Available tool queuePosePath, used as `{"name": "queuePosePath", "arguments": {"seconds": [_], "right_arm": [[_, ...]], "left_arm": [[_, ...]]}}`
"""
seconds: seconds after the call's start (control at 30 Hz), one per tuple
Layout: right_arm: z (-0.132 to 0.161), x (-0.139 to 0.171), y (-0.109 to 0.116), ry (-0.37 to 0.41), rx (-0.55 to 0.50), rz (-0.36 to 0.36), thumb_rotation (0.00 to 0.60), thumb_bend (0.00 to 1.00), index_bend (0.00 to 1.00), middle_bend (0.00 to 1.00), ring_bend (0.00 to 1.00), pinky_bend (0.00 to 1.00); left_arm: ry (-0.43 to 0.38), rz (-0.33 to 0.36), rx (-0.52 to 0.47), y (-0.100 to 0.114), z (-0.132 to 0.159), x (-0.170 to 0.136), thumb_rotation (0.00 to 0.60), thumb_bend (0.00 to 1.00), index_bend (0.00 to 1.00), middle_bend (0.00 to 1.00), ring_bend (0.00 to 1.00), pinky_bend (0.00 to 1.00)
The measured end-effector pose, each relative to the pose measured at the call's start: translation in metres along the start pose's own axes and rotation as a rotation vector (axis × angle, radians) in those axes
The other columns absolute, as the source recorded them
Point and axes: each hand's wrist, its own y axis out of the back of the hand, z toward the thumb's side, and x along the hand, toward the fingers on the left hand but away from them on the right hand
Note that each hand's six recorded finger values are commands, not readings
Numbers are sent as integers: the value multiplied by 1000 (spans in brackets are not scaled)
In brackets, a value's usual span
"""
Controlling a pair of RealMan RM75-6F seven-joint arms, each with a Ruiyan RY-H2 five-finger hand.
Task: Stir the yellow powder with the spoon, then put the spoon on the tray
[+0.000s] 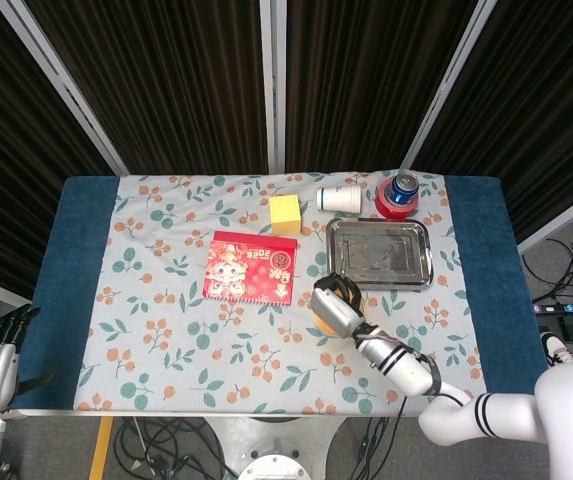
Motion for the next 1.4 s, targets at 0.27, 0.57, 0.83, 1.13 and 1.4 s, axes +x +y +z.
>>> {"name": "queuePosePath", "arguments": {"seconds": [0.27, 0.57, 0.83, 1.13, 1.4], "right_arm": [[-2, 0, -19, -17, -284, 99, 600, 522, 920, 1000, 942, 1000], [-14, 4, -55, -98, -653, 263, 600, 522, 919, 1000, 942, 1000], [-24, 7, -92, -195, -950, 389, 600, 516, 908, 1000, 941, 1000], [-21, 0, -151, -314, -1208, 565, 600, 419, 834, 1000, 937, 1000], [3, -18, -178, -363, -1311, 672, 600, 281, 694, 1000, 935, 1000]], "left_arm": [[-5, 2, 8, 2, 3, 0, 600, 220, 185, 179, 119, 125], [-12, 0, 24, 6, 9, 2, 600, 220, 185, 178, 119, 125], [-20, -7, 34, 8, 16, 5, 600, 220, 185, 178, 119, 125], [-13, -20, 40, 8, 18, 6, 600, 220, 185, 178, 119, 125], [-6, -26, 45, 9, 19, 6, 600, 220, 185, 178, 119, 125]]}}
